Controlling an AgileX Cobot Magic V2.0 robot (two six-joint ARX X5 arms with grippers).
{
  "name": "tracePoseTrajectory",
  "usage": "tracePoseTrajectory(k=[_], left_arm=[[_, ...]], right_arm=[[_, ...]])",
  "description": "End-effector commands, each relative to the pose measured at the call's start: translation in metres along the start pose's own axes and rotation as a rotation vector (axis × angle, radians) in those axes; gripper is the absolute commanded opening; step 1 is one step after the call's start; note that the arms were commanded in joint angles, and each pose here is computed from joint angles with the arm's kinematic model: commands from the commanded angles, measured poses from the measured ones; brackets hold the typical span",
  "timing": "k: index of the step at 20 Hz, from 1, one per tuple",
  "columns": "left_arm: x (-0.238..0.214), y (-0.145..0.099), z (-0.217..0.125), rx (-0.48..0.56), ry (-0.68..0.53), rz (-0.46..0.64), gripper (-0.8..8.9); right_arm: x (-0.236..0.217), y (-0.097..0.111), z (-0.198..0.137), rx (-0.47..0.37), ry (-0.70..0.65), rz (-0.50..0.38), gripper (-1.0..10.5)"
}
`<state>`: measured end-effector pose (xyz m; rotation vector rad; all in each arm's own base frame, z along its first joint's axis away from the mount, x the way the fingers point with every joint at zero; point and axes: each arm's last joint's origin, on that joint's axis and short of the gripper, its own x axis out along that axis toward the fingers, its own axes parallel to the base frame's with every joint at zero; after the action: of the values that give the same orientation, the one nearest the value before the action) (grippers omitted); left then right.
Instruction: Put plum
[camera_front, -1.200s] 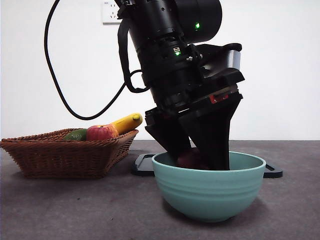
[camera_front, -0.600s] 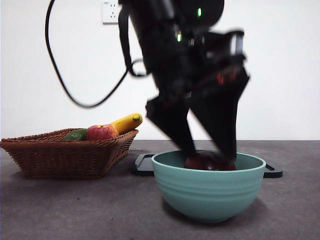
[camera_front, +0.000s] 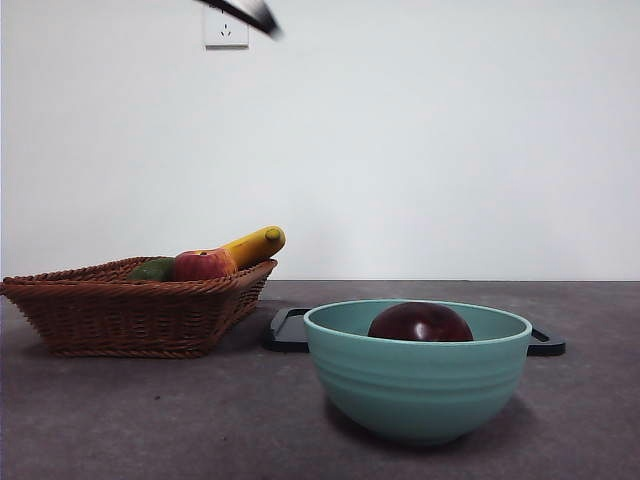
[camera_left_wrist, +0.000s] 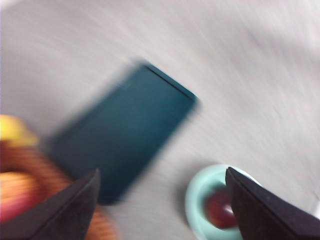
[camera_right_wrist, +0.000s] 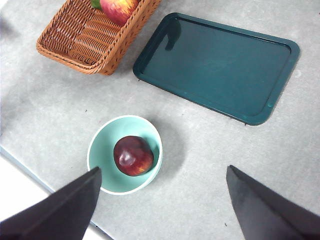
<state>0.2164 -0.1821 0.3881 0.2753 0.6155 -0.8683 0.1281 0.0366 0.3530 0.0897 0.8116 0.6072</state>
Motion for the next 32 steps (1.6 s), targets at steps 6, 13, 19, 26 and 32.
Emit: tracePoseTrajectory(k=[6,13,19,26,32], left_arm=[[-0.095,0.034,-0.027,-0.151,-0.105,0.077,4.04],[-0.083,0.016,-0.109,-0.266,0.021,-0.204,4.01],[-0.069,0.008,-0.147,-0.327,0.166,-0.270,4.01],[-0.068,0.008,-0.147,-0.324,0.162,-0.270,4.01],[-0.068,0.008,-0.147,-0.324,0.162,-0.270,4.01]], right_arm=[[-0.003,0.002,0.005,-0.019,-0.022,0.005,4.0],[-0.003,0.002,0.005,-0.019,-0.021,0.005,4.0],[-0.003,0.002,0.005,-0.018,-0.020,0.008,4.0],[-0.003,0.002,0.003,-0.012,-0.008,0.009,4.0],[-0.001,0.004,0.001,0.004,0.033,0.072,4.0]])
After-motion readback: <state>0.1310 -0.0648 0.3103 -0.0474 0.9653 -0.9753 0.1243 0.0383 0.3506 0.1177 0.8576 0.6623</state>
